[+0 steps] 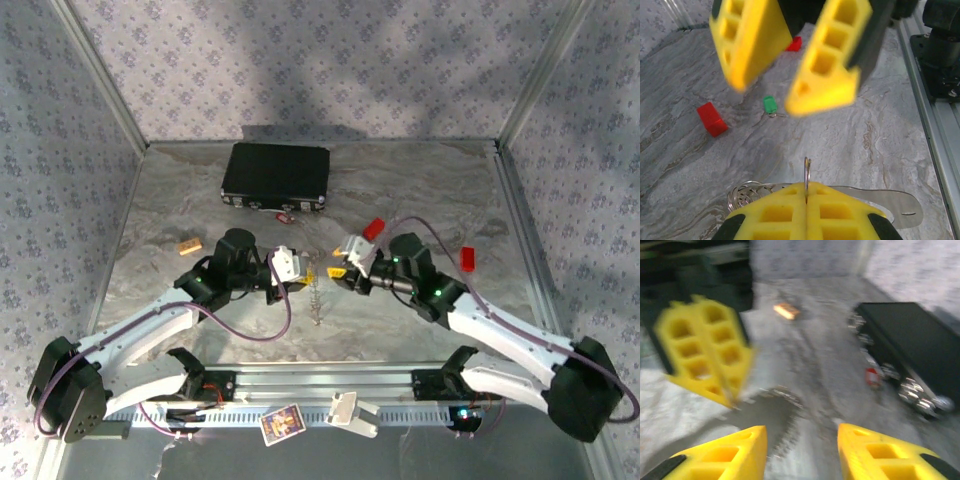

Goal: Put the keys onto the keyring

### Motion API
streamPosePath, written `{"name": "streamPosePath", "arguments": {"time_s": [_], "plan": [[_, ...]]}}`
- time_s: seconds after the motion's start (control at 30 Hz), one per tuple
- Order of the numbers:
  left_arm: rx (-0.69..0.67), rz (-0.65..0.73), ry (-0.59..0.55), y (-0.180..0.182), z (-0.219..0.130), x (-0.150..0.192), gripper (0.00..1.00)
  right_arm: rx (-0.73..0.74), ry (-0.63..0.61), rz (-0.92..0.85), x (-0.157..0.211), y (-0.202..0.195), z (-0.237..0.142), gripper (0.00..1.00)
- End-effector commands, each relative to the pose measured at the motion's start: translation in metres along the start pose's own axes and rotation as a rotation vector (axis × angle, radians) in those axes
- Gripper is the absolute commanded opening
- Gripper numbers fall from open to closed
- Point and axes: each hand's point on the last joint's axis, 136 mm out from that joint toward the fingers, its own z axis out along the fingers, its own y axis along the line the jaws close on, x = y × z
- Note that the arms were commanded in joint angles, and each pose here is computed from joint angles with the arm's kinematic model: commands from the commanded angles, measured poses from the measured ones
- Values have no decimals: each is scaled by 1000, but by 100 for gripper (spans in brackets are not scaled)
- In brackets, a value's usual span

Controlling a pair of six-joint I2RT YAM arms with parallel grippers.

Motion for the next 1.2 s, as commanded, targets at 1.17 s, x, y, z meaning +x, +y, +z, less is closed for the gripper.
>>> {"name": "streamPosePath", "arguments": {"time_s": [1.17], "plan": [[-126, -120, -85, 20, -11, -36, 0, 910, 635, 1325, 209, -107, -28, 36]]}}
